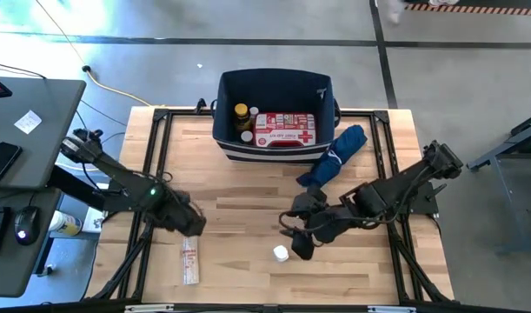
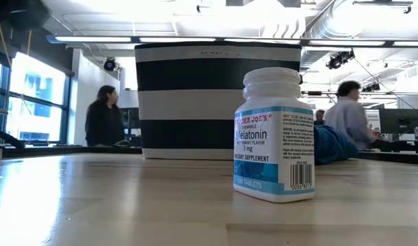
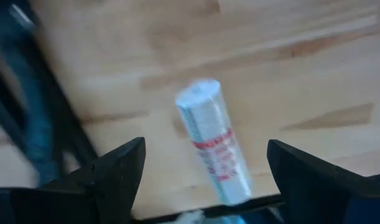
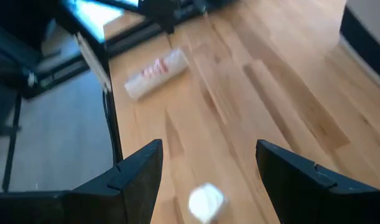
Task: Pick & place medical supplies in basket/bin
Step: Put the rolled white bandage into the blue bin
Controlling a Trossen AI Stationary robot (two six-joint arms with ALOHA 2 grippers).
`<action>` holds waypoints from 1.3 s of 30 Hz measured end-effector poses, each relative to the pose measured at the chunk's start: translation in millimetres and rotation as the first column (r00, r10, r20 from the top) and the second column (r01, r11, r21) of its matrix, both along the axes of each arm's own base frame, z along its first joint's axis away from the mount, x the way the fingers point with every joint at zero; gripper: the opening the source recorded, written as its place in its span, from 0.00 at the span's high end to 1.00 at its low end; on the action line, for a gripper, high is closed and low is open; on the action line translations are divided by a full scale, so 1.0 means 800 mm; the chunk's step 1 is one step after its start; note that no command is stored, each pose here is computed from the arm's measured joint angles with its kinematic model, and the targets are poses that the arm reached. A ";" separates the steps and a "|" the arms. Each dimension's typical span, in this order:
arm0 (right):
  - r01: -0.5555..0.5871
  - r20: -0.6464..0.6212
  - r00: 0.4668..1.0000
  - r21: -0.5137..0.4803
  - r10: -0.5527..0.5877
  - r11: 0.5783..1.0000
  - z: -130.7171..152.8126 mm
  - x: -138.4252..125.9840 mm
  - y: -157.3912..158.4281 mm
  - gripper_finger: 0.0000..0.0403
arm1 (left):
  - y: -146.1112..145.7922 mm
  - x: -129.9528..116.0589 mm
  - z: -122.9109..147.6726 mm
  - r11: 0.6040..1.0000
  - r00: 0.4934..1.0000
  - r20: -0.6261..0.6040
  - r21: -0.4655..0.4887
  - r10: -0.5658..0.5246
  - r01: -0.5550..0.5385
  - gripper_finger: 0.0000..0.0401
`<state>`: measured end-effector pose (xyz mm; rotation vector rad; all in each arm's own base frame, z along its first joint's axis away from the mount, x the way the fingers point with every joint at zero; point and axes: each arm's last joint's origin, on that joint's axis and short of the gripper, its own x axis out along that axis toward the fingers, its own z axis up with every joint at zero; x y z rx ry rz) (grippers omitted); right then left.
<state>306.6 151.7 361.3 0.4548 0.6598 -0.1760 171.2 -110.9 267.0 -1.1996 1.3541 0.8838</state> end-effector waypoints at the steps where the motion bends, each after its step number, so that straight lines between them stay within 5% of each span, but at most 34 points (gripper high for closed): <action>1: -0.013 -0.017 1.000 -0.003 0.013 1.000 -0.001 -0.002 0.001 0.38 | -0.006 0.000 -0.007 0.999 0.999 0.012 -0.018 0.031 -0.030 0.08; 7: -0.043 -0.099 0.994 -0.012 0.042 0.999 -0.008 -0.009 0.001 0.38 | -0.029 -0.002 -0.047 0.986 0.987 0.018 -0.043 0.159 -0.159 0.08; 27: -0.043 -0.125 0.992 -0.040 0.037 0.998 -0.010 -0.007 -0.009 0.38 | -0.070 0.041 -0.133 0.982 0.976 -0.124 -0.042 0.178 -0.185 0.08; 39: -0.054 -0.147 0.988 -0.033 0.048 0.998 -0.012 -0.009 -0.007 0.38 | -0.075 0.048 -0.138 0.981 0.980 -0.083 -0.058 0.182 -0.188 0.41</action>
